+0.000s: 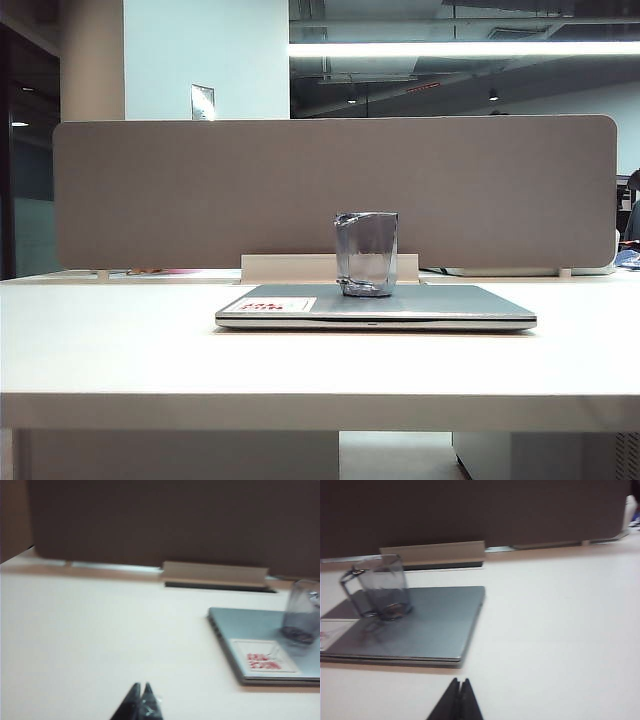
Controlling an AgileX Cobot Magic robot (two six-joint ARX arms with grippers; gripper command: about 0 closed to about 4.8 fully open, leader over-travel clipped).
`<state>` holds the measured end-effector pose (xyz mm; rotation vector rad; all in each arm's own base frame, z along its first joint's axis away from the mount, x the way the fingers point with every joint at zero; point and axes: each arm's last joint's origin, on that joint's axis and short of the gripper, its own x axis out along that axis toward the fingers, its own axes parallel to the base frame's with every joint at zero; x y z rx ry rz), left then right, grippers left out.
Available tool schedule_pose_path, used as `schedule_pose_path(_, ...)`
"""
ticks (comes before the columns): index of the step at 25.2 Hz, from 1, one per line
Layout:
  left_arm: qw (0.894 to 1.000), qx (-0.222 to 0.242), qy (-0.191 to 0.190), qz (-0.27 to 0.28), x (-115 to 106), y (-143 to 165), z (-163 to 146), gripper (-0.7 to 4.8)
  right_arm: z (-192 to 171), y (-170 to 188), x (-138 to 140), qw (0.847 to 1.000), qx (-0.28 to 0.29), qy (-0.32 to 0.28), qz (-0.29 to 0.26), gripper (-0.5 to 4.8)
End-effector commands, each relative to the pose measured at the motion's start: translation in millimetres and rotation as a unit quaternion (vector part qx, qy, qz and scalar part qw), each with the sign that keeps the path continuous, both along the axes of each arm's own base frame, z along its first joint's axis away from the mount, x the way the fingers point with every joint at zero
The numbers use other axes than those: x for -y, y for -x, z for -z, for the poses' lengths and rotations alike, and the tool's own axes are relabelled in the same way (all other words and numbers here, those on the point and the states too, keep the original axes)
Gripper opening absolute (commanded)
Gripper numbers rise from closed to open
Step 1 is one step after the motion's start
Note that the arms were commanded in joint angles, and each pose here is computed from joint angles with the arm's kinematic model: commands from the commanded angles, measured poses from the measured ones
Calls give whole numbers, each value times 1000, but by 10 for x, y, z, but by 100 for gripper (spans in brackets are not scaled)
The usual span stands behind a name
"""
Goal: Pick up the water cup and place it on the side of the laptop close to you.
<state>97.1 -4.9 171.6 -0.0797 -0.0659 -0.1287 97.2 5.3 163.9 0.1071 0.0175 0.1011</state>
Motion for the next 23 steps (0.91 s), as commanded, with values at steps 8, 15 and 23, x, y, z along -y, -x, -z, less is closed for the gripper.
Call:
schedule_pose_path(8,998,21,-4,63,36,31,-134,-6,-90,17,-43,996,24,-41,-75,-9)
schedule_pose_path(15,998,20,-4,68,38,43,-298,-6,-312,70,-61,994,55,-40,-88,-9)
schedule_pose_path(23,993,-38,-8,110,68,-258,-558,-6,-506,75,-136,991,50,-40,-117,-9)
